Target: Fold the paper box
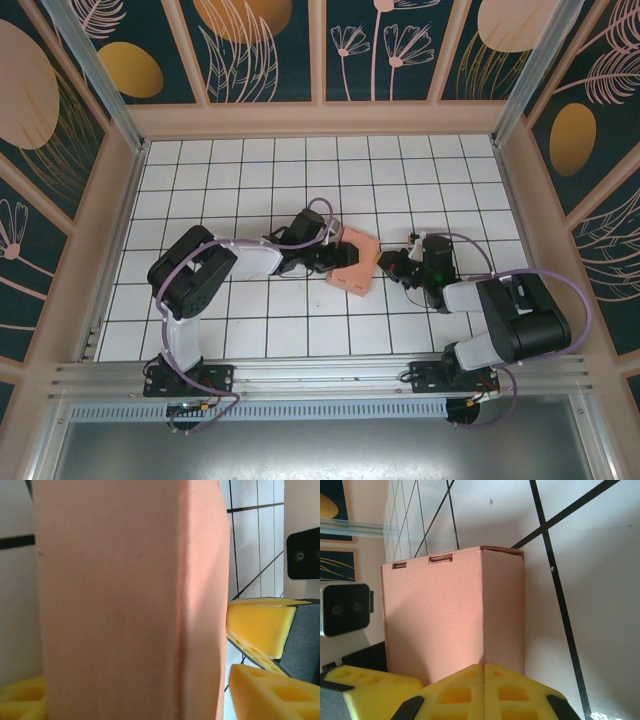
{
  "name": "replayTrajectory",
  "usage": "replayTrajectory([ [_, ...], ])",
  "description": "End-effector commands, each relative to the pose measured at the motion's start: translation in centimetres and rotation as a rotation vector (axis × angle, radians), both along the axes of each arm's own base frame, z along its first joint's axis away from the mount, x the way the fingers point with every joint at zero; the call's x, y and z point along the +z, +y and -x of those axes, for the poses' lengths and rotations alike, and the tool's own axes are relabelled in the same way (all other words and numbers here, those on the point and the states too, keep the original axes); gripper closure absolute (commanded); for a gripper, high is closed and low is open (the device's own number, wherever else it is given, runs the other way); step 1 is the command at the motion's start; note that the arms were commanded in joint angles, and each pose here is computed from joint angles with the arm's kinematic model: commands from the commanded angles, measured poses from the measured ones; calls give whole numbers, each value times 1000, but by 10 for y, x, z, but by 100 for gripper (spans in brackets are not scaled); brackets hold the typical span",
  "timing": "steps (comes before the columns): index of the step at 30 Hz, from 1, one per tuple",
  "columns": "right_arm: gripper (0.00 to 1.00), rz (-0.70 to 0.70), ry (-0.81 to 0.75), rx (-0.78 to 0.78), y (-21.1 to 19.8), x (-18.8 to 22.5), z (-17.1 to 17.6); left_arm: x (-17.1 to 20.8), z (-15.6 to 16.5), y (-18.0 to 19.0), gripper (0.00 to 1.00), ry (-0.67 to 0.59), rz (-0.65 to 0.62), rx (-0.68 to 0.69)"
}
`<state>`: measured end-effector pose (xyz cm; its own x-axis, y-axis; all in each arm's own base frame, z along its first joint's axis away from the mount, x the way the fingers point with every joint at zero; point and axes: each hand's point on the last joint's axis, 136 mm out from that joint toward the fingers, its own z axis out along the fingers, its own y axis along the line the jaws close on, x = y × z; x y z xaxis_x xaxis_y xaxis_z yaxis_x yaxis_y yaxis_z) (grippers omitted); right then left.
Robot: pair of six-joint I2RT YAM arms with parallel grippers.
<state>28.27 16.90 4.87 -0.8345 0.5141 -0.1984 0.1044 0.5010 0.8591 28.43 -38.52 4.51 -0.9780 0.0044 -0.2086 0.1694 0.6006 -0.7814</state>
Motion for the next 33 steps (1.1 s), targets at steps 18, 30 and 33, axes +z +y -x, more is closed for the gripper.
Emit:
replayTrajectory([
  [18,56,209,-123,-63,-31,41,-4,46,-15,31,57,-390,-283,-165],
  [30,30,130,-316,72,5,120,-29,38,-7,70,56,-622,-585,-426],
  [33,28,124,-306,121,20,121,-34,50,-6,76,57,-675,-607,-447],
])
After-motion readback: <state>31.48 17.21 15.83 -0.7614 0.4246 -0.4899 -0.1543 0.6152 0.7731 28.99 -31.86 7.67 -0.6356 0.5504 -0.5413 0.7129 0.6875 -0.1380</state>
